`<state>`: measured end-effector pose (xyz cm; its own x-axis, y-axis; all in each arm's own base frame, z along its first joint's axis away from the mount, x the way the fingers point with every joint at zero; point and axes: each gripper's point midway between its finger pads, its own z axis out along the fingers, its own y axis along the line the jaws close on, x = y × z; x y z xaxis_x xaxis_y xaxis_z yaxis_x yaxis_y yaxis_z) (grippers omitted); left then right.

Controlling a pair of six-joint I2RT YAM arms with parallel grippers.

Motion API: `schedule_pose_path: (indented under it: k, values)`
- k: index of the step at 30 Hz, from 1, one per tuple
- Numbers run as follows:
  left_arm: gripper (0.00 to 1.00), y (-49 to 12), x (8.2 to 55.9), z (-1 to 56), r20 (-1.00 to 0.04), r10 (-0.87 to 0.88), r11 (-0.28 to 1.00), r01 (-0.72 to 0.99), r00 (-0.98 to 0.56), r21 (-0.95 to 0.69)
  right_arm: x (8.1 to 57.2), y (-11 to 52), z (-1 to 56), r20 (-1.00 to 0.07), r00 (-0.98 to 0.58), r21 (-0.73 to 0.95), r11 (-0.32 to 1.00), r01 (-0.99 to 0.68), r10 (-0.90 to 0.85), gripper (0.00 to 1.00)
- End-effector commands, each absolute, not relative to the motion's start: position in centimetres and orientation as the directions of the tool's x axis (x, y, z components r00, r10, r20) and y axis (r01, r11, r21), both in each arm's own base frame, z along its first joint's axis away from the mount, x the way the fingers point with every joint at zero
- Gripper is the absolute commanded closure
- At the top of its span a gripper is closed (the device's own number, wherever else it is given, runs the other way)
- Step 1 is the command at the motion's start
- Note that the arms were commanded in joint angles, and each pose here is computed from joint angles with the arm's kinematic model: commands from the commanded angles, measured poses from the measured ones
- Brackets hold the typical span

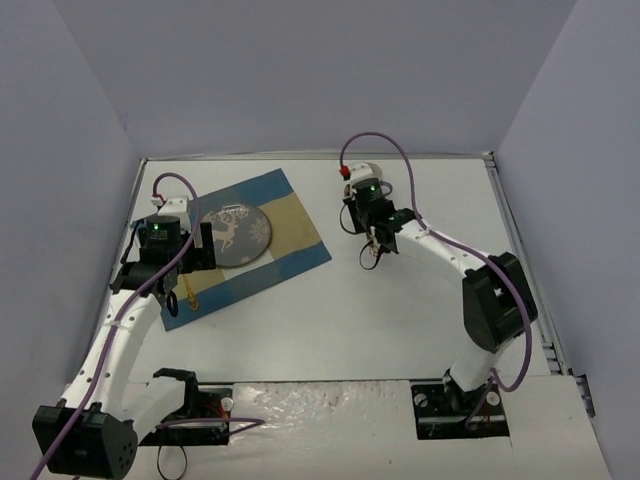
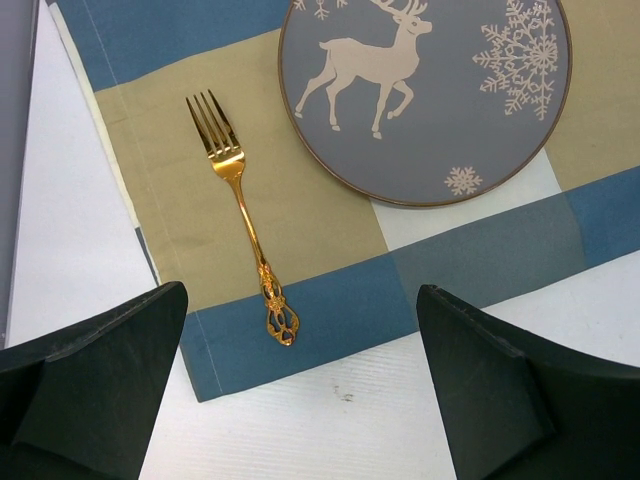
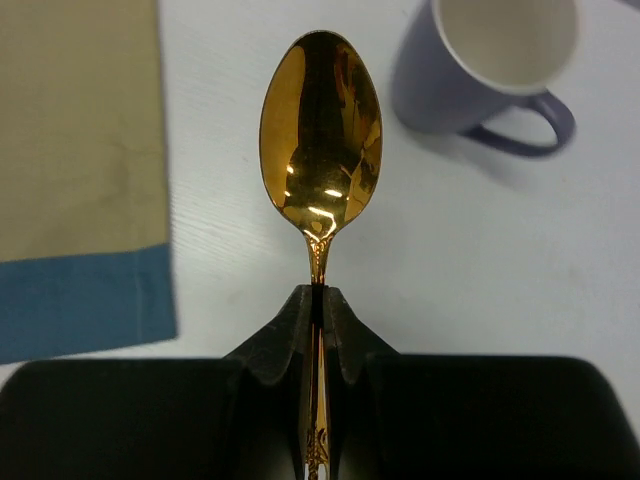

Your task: Set the dinner table for one person

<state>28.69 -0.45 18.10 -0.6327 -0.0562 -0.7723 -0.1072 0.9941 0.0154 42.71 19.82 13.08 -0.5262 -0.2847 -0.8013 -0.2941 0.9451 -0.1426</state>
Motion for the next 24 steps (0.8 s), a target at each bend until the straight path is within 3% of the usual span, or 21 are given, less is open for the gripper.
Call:
schedule_pose_path:
  k: [1, 11, 24]
  values:
    - [0.03, 0.3, 29.2, 20.2, -0.818, -0.06, 0.989, -0.146, -0.571, 0.03, 45.4, 27.2, 17.1, -0.867, -0.337, -0.178, 0.859, -0.48, -0.368, 1.0]
    - [0.03, 2.7, 28.3, 20.2, -0.815, -0.08, 0.96, -0.266, -0.574, 0.092, 47.2, 36.2, 15.8, -0.888, -0.287, -0.15, 0.816, -0.558, -0.359, 1.0]
    - [0.03, 3.4, 26.2, 19.9, -0.813, -0.149, 0.937, -0.344, -0.564, 0.067, 47.9, 41.3, 12.7, -0.904, -0.317, -0.073, 0.835, -0.545, -0.286, 1.0]
